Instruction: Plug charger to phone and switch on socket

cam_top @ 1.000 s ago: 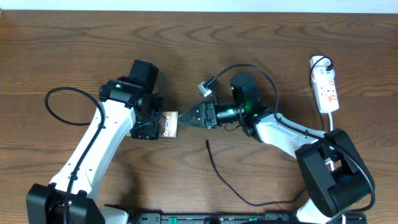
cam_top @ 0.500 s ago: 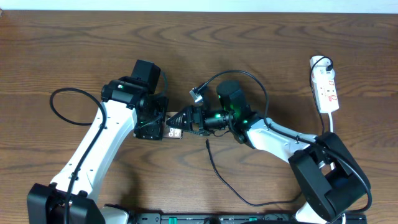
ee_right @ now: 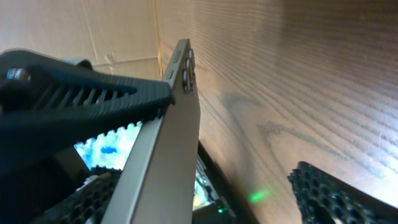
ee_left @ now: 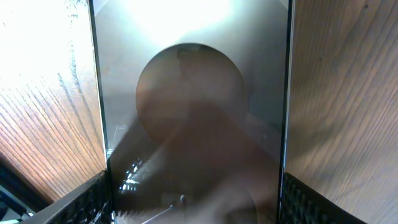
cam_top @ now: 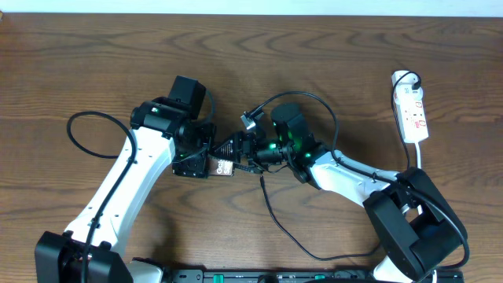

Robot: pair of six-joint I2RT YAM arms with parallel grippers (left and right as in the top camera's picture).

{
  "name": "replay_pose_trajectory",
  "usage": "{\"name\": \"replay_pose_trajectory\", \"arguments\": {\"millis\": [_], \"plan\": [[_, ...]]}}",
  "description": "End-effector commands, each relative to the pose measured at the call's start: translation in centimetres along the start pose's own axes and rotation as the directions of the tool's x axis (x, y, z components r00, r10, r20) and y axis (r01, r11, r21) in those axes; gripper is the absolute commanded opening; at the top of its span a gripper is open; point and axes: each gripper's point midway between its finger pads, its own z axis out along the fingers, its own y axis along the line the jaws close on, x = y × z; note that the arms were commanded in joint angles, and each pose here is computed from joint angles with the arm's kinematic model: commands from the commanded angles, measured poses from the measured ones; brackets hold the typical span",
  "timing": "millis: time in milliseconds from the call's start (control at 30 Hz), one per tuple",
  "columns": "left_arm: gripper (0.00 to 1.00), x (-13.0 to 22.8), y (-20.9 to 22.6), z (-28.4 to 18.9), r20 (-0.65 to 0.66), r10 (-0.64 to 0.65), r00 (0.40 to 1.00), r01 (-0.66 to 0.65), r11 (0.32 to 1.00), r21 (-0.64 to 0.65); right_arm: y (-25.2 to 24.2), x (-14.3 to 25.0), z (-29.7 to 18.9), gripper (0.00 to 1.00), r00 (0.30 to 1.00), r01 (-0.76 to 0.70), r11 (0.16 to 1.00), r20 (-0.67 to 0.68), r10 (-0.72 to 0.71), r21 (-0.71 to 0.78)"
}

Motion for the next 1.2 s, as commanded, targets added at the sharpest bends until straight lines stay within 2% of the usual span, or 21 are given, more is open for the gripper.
{"name": "replay_pose_trajectory", "arguments": {"millis": [0,200,533,767,867,1167], "plan": [[0.08,0.4,0.2,-0.1,-0.011,0.000,1.000,0.000,1.000,-0.002,0.3,-0.2,0.4,0.85,1.000,-0.014,1.000,0.003,0.014,0.000],[0.07,0.7,0.3,0.0,-0.012,0.011,1.000,-0.011,1.000,-0.004,0.3,0.2,0.8,0.80,1.000,-0.008,1.000,0.003,0.008,0.008],[0.07,1.3,0.5,0.2,0.016,0.049,0.999,-0.049,0.999,-0.006,0.7,0.9,1.9,0.79,1.000,-0.017,1.000,0.007,0.017,0.015],[0.07,1.3,0.4,0.2,0.016,0.049,0.999,-0.049,0.999,-0.003,1.0,0.8,2.0,0.58,1.000,-0.005,1.000,0.010,0.005,0.005],[0.07,1.3,0.4,0.2,0.016,0.050,0.999,-0.050,0.999,-0.003,1.0,0.9,2.0,0.56,1.000,-0.005,1.000,0.009,0.004,0.005],[0.07,0.9,0.3,0.2,0.034,0.050,0.998,-0.050,0.999,0.003,1.0,0.9,2.0,0.42,1.000,-0.004,1.000,0.009,0.004,0.005]]}}
